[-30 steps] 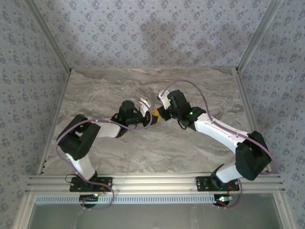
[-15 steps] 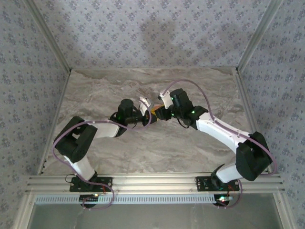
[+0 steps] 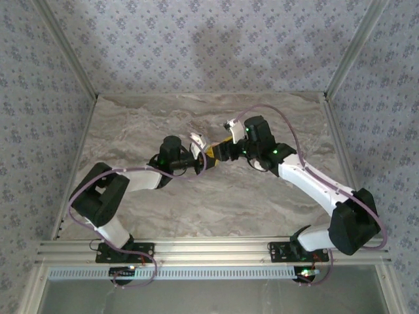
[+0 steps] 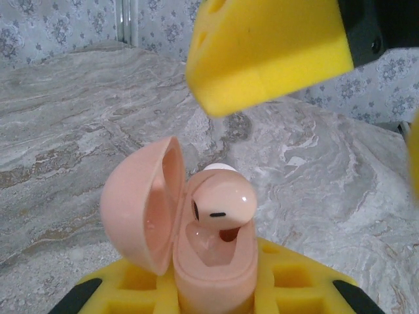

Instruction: Insert the wireless bluetooth earbuds into the charging case

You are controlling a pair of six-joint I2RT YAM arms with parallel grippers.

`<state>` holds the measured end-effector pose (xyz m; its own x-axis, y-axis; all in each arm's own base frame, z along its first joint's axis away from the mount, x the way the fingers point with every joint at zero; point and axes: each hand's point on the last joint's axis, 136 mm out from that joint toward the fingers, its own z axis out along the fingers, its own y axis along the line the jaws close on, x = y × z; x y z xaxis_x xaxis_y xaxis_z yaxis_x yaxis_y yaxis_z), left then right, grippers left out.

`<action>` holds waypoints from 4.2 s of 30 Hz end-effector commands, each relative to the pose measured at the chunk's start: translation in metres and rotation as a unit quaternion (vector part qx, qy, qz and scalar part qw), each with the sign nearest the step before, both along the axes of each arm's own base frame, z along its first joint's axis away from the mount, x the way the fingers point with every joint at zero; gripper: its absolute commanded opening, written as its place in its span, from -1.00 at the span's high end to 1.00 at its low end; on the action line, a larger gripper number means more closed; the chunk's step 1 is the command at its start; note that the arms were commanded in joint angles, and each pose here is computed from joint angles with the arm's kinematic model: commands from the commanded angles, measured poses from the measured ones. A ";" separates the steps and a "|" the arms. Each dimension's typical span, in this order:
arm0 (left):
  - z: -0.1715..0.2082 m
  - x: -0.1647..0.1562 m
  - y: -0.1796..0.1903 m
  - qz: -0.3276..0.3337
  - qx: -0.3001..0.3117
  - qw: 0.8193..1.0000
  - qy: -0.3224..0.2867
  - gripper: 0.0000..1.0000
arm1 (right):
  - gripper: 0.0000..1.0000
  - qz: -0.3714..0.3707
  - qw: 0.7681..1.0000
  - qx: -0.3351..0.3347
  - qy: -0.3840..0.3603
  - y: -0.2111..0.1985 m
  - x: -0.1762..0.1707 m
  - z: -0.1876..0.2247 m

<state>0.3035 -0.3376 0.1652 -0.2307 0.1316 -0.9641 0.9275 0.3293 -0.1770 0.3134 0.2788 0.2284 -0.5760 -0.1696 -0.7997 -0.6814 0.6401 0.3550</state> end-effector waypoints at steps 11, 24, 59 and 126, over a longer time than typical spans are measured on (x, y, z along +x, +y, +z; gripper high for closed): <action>0.013 -0.019 0.005 -0.033 0.028 0.997 -0.068 0.90 | -0.14 -0.047 0.997 0.034 0.051 -0.027 -0.001 0.026; 0.015 -0.025 0.007 -0.042 0.032 0.996 -0.078 0.90 | -0.49 0.005 0.999 0.005 0.043 -0.017 -0.010 0.003; 0.034 -0.029 0.009 -0.044 0.023 0.994 -0.095 0.91 | -0.30 -0.061 0.992 -0.022 0.110 -0.018 0.013 -0.028; 0.043 -0.026 0.014 -0.025 0.029 0.994 -0.106 0.92 | -0.08 -0.032 0.986 -0.006 0.166 -0.025 -0.009 -0.040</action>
<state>0.2787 -0.3223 0.1853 -0.0873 0.2347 -0.9681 0.9547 0.2971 -0.0141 0.3142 0.2567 0.2120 -0.7770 -0.0902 -0.6229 -0.5122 0.6658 0.5425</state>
